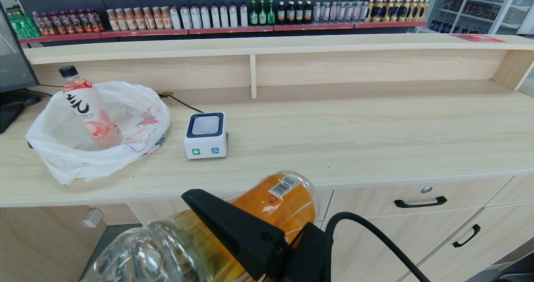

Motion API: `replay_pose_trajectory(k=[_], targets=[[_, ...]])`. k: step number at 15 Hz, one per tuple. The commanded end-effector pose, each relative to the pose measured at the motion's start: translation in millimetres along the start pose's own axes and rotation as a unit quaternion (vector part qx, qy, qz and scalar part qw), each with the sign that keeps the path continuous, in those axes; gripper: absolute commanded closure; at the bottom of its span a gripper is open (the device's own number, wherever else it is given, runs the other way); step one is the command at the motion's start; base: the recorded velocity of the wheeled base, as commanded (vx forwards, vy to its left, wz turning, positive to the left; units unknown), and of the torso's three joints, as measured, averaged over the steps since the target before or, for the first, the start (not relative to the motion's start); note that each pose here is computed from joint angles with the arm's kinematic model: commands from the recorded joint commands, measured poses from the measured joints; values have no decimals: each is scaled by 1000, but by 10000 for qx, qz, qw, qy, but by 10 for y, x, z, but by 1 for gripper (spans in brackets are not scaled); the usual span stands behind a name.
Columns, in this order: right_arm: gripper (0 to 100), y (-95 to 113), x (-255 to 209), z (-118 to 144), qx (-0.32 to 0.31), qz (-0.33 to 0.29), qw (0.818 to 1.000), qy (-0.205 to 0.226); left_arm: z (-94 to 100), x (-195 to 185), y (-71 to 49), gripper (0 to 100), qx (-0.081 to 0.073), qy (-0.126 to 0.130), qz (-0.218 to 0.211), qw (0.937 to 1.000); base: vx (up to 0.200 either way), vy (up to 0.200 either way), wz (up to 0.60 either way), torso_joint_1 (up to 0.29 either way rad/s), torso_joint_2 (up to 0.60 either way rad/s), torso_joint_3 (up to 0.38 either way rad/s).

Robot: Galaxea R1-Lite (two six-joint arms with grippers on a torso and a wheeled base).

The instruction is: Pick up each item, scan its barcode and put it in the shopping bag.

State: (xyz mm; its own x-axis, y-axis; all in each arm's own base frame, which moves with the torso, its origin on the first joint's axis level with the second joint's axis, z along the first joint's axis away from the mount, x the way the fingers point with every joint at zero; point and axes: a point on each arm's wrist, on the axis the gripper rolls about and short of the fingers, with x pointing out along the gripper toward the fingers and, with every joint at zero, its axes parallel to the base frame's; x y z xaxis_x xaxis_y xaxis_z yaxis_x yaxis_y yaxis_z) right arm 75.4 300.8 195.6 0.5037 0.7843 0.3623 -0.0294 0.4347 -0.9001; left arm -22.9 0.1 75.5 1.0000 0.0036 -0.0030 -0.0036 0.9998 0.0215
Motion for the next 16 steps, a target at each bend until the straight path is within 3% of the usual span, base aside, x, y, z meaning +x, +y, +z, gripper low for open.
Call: replay_pose_trajectory(k=[1,5,10,12,14,16], targets=[[100,-33,-2,4,210,-53,9998,-9,0,0,0,0,0,0,-3,10000,0,0,0,0,0,0],[100,-7,-43,-226,1231,53,9921,252,0,0,0,0,8,0,-3,10000,0,0,0,0,0,0],[100,-287,-106,-357,2851,-25,9576,-405,0,0,0,0,61,0,-3,10000,0,0,0,0,0,0],[100,-407,-144,-334,3044,-168,9511,-492,0,0,0,0,61,0,-3,10000,0,0,0,0,0,0],[100,-422,-263,-406,3698,-115,9285,-311,2,1,-1,0,307,-24,-25,9995,0,0,0,0,0,0],[100,-475,-273,-655,4326,-480,9001,203,3,1,-1,0,360,-32,-32,9993,0,0,0,0,0,0]])
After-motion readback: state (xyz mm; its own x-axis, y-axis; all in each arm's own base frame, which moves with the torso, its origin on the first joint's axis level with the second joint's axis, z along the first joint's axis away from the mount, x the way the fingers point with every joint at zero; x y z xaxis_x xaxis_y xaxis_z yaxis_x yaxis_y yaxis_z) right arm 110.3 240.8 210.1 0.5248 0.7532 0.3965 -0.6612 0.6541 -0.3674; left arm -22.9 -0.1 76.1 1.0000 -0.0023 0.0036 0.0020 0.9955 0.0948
